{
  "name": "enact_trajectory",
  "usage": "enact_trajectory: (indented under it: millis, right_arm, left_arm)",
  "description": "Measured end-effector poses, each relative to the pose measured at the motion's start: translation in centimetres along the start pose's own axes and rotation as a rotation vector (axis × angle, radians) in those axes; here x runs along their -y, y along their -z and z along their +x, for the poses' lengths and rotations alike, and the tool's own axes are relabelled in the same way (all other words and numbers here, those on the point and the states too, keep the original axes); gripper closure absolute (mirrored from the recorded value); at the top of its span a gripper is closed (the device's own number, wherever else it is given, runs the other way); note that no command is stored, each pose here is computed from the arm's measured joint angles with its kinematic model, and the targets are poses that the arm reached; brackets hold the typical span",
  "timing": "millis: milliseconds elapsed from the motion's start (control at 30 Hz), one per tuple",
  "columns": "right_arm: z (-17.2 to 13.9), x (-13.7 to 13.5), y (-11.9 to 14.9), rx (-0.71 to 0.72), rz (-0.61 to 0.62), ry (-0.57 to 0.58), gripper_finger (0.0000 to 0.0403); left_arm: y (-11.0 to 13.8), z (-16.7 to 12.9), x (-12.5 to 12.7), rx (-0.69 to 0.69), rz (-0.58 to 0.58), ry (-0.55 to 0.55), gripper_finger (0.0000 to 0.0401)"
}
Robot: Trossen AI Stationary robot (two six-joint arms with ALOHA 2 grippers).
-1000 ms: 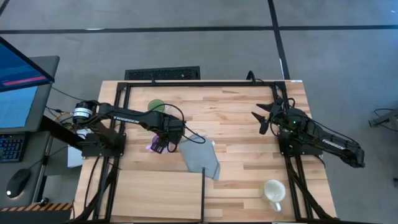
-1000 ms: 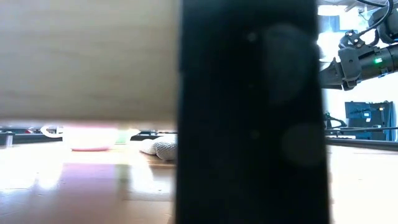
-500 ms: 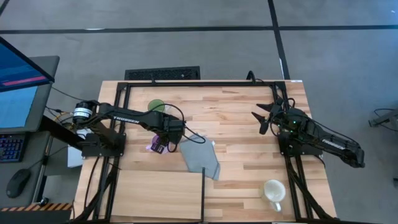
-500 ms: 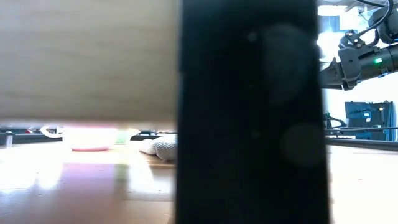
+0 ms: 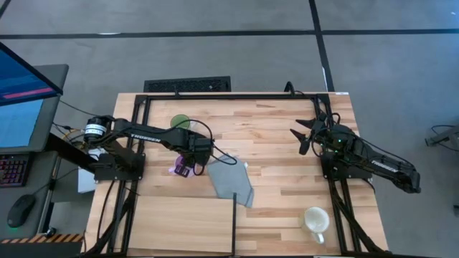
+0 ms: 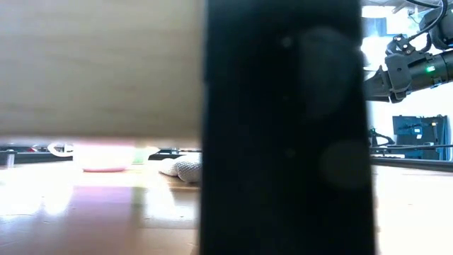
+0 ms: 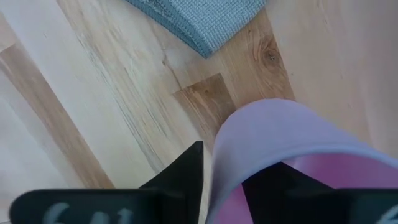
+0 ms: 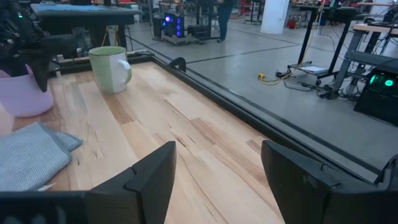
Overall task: Stack small to large cups/mugs on shelf
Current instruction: Put the pink mug on the shelf
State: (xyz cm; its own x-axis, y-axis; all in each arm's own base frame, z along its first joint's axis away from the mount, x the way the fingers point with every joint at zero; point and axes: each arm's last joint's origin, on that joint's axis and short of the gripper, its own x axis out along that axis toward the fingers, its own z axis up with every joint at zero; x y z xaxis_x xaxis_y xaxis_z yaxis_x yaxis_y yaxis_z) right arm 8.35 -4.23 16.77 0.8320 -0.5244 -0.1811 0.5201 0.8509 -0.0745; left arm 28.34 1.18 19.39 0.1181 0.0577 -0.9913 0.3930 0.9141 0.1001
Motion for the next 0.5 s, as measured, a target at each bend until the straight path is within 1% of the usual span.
enact_trajectory:
  millis: [433, 500]
  right_arm:
    - [0.0, 0.0, -0.01, 0.0, 0.0, 0.0, 0.0143]
    - [0.0, 0.0, -0.01, 0.0, 0.0, 0.0, 0.0143]
  left_arm:
    - [-0.01, 0.0, 0.01, 0.004, -0.003, 0.006, 0.0391]
    - [-0.02, -0.01, 0.02, 0.004, -0.003, 0.007, 0.0396]
